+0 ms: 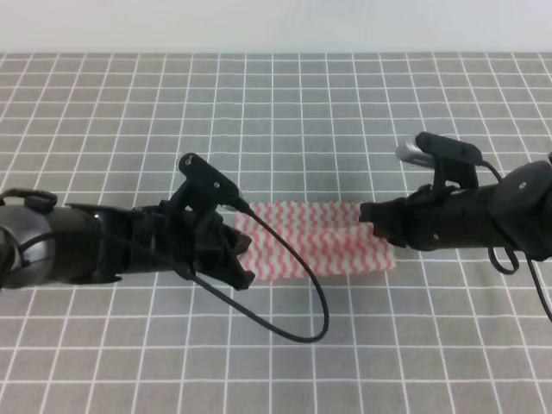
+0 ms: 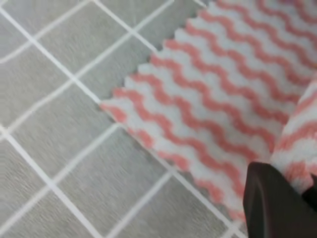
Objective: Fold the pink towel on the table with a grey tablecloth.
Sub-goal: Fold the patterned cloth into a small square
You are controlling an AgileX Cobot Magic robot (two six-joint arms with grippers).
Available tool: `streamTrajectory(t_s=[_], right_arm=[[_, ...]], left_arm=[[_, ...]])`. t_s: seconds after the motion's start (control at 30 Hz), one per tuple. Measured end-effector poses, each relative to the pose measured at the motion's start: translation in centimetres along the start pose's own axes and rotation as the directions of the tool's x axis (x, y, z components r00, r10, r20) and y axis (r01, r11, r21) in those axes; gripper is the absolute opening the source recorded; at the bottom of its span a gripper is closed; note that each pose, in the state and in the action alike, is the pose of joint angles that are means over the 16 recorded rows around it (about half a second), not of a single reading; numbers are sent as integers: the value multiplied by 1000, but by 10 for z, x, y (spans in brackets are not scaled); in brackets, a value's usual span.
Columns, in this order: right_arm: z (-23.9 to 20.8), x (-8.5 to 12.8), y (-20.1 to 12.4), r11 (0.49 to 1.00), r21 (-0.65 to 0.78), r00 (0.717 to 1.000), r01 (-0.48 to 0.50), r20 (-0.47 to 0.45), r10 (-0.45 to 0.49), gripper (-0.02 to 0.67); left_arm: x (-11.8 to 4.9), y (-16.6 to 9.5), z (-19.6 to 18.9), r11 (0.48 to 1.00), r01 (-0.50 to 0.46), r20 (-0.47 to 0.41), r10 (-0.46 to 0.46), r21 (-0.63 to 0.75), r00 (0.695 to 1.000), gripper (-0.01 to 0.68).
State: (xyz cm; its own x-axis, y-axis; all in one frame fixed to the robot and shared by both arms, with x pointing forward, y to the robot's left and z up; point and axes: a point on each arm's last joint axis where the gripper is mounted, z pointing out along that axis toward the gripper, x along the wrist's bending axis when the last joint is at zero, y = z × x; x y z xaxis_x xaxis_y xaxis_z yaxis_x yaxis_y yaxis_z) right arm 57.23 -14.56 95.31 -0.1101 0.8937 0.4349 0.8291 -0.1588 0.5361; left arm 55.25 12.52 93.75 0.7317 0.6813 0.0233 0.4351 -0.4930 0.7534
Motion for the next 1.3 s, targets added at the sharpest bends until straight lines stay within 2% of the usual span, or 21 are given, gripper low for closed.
streamTrajectory(t_s=[1.3], right_arm=[[18, -12, 11, 999, 19, 1000, -29, 12, 28, -15]], left_arm=[[12, 6, 16, 1000, -5, -53, 5, 13, 999, -3]])
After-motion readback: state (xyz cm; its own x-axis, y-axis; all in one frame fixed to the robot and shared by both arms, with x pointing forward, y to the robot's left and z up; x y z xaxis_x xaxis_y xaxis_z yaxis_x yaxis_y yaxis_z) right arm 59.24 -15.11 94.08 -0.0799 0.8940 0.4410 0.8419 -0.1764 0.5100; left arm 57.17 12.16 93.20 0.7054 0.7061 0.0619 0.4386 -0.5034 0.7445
